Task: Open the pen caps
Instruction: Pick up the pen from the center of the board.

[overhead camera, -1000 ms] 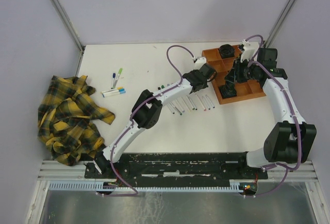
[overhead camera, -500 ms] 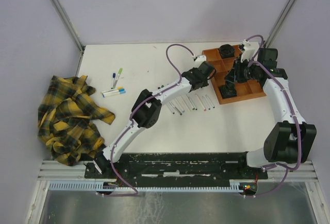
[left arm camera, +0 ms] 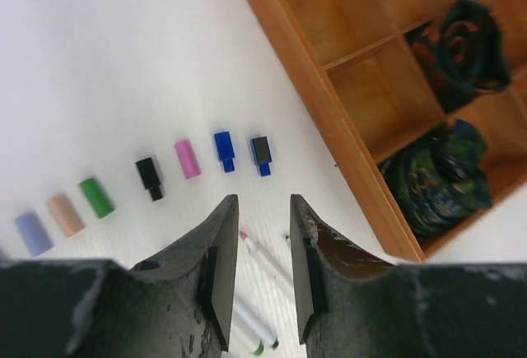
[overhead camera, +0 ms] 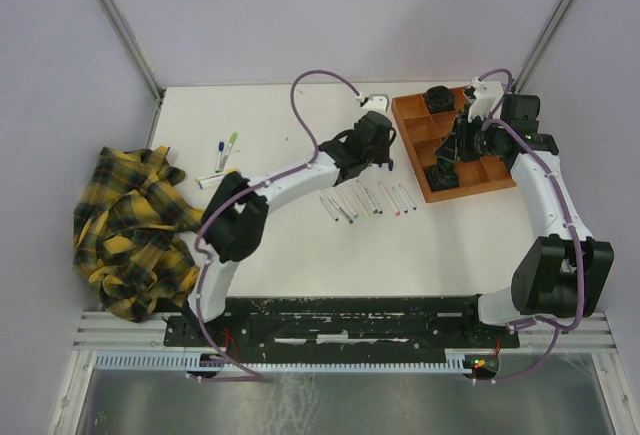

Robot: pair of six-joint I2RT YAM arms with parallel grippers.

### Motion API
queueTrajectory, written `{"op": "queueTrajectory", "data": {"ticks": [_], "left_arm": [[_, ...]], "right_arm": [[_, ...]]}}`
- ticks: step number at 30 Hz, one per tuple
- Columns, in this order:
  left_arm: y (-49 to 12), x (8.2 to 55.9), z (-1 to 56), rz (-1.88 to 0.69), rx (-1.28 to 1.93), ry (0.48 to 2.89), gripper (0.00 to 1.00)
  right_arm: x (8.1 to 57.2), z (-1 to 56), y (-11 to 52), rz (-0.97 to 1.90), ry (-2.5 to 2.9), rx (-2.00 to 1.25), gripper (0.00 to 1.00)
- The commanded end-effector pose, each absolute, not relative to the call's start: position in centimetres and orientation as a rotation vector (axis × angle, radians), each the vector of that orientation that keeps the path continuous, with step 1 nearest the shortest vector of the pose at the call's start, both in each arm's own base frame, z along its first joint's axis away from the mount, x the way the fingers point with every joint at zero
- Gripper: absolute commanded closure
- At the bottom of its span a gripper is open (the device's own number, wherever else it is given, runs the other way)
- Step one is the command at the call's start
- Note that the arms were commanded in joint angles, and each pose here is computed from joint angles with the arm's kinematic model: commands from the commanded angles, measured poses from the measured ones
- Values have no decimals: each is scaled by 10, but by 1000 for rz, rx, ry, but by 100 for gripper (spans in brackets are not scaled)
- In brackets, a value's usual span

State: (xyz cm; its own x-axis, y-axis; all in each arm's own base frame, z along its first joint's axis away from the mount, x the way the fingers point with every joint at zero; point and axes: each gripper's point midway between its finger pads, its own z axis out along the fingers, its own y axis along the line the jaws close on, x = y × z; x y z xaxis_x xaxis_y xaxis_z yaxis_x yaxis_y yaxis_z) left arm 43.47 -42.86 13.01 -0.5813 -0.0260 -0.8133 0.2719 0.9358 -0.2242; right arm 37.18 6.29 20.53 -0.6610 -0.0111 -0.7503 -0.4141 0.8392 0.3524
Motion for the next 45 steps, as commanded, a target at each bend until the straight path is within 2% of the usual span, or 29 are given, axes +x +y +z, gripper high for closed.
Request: {"op": "queueTrajectory", "data": {"ticks": [1,5,8,17,18,22,32,41,45], "left_arm": [[-415,419,230,-575,266,1830,62],[-371,392,242,-547,276,1748,53],[-325,376,225,-479,248,1744,43],[-192,375,198,-516,-129,1758,38],[-155,380,188,-488,-240,1768,34],[-113,403,183,-433,-352,1802,32],[-38,493,163,-303,-467,1952,33],[12,517,117,-12,-375,2194,37],[27,520,97,67,-331,2278,47]], "right_arm": [[373,227,67,663,2130,-341,70],[370,230,70,681,2116,-354,70],[369,229,72,702,2112,-361,70],[368,228,75,728,2110,-361,70],[369,227,75,736,2112,-356,70],[368,226,78,752,2115,-357,70],[366,227,83,766,2112,-371,70],[365,222,93,777,2130,-409,70],[364,220,96,779,2134,-420,70]]}}
